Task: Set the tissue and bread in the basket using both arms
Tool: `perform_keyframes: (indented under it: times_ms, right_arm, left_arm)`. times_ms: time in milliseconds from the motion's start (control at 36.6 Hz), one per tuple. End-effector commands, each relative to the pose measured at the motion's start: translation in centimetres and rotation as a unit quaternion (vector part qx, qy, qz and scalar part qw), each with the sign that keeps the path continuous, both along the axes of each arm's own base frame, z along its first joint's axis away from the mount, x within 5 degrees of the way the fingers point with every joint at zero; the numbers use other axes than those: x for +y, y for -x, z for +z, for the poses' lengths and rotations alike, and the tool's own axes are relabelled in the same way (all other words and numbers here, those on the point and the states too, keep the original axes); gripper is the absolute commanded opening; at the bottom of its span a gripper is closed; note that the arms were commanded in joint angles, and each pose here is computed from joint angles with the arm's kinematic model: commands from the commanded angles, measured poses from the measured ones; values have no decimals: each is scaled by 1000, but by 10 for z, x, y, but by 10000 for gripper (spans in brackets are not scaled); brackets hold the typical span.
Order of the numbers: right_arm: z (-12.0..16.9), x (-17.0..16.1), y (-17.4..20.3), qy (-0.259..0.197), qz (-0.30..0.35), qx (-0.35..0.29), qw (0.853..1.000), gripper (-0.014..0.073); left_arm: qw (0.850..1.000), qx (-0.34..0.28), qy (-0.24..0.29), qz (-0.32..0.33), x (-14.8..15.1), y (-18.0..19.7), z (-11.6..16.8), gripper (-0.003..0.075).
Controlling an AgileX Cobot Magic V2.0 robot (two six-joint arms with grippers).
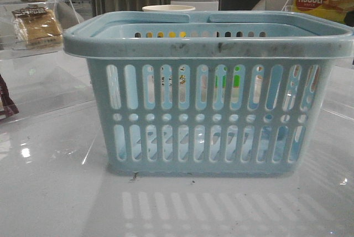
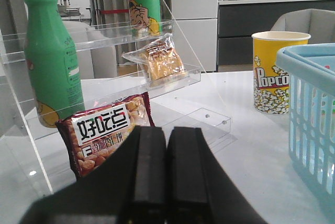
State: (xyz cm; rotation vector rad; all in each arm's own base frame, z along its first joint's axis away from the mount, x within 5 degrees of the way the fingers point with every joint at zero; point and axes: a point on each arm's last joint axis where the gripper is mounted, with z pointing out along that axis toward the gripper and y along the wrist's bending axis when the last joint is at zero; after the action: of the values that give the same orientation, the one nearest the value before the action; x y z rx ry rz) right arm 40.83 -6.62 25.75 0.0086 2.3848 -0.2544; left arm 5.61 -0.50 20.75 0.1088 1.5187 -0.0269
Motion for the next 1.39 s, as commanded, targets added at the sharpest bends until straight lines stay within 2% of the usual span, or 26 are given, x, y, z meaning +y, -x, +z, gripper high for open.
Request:
perform_keyframes:
  times_ms: [0,109,273,382,546,682,846,955,1119,1228,1364]
  right_arm:
    - [35,-3,-4,20,7,-77,997,505]
    - [33,-3,-7,22,10,-82,996,452]
    - [33,-3,-7,22,10,-82,996,277]
    - [34,-3,-7,22,10,-85,996,204]
    - [46,-3,-1,24,7,-87,996,196]
    - [78,0,17,26,4,-116,993,196]
    - [124,16,49,-45,-9,-164,985,196]
    - [154,40,75,-90,12,-193,977,196]
    - [185,98,111,-93,115,-211,966,196]
    - [189,141,124,-111,188,-207,954,196]
    - [175,193,128,-126,265,-176,940,196]
  left_arm:
    - [999,-51,13,1,1,2,9,91]
    - [999,-51,13,1,1,2,9,91]
    - [999,-51,13,1,1,2,9,91]
    - [999,-51,13,1,1,2,9,91]
    - [999,-51,13,1,1,2,9,91]
    - [999,-51,13,1,1,2,9,91]
    - [999,-51,13,1,1,2,9,91]
    - [999,-51,13,1,1,2,9,91]
    - [999,-51,13,1,1,2,9,91]
    - [999,-51,13,1,1,2,9,91]
    - [999,-51,13,1,1,2,9,91]
